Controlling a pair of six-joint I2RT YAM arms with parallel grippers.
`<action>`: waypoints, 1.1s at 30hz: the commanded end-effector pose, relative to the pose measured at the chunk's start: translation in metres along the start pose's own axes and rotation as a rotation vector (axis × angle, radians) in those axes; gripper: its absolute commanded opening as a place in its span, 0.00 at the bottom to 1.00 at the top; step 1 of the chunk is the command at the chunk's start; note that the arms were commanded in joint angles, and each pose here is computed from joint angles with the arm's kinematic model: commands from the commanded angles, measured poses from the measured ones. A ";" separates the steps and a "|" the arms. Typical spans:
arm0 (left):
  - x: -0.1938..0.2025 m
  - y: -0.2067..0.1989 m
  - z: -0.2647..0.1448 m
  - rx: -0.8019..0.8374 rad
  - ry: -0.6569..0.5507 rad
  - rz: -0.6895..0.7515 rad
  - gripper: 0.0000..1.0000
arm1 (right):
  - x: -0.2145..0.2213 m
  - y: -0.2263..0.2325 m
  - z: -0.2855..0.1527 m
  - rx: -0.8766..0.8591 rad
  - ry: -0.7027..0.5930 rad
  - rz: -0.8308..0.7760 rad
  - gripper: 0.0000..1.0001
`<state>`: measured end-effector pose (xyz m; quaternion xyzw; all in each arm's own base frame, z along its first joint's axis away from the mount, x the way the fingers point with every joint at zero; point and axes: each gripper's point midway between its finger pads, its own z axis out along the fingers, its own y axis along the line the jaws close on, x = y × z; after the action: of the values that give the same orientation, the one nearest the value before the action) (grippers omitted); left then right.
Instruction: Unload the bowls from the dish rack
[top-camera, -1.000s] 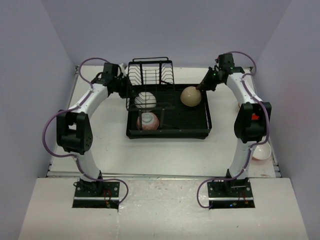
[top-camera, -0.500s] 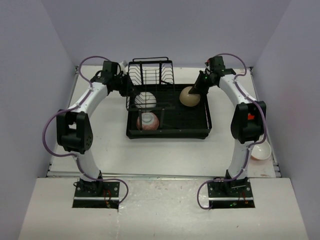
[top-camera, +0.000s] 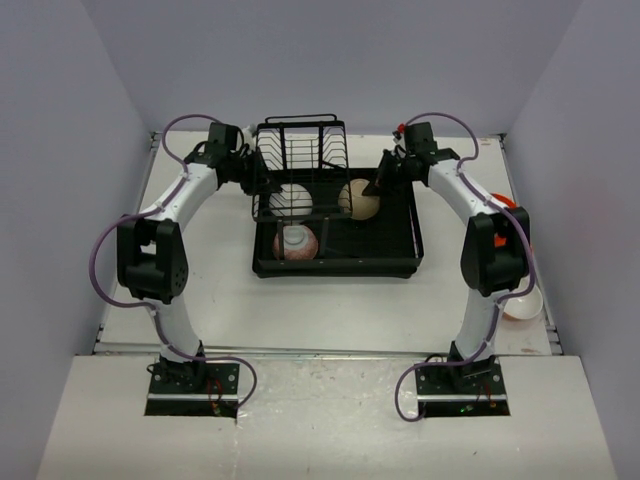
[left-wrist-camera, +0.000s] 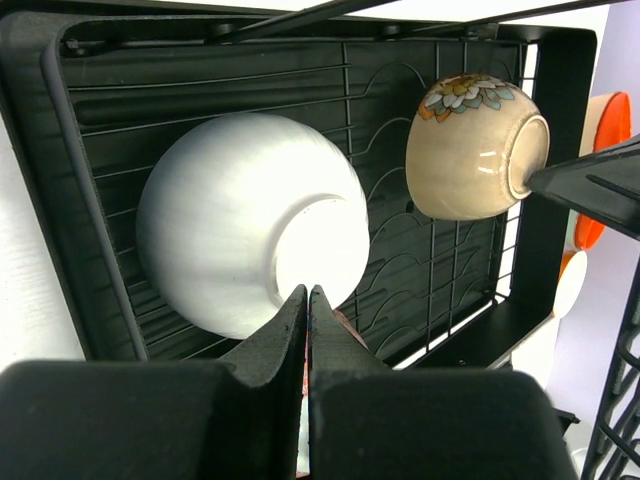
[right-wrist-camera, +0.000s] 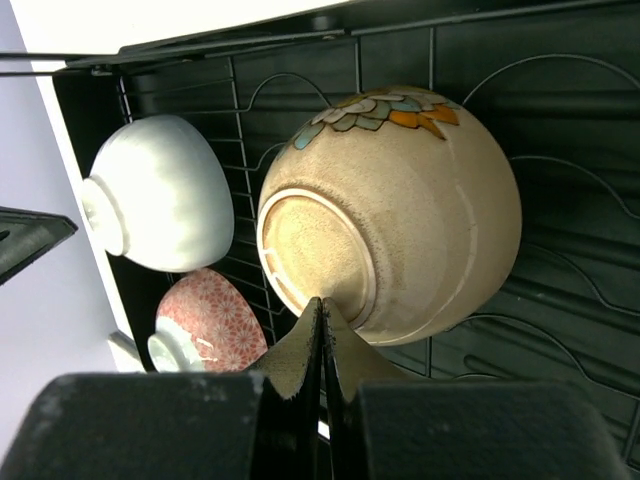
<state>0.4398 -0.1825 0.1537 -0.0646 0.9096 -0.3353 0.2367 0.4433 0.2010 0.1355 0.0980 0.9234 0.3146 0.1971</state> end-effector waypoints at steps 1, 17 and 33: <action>-0.006 -0.016 -0.006 0.059 -0.008 0.046 0.00 | 0.035 -0.025 0.001 0.104 0.098 0.011 0.00; -0.007 -0.041 -0.012 0.199 -0.009 0.094 0.00 | 0.001 0.015 -0.067 0.062 -0.085 -0.044 0.64; 0.003 -0.038 -0.008 0.213 0.029 0.085 0.00 | 0.000 -0.013 -0.021 -0.097 -0.036 0.054 0.99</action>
<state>0.4326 -0.1921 0.1608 -0.0529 0.8970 -0.3813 0.2173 0.4227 0.1694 0.1401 0.1245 0.9188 0.3144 0.2034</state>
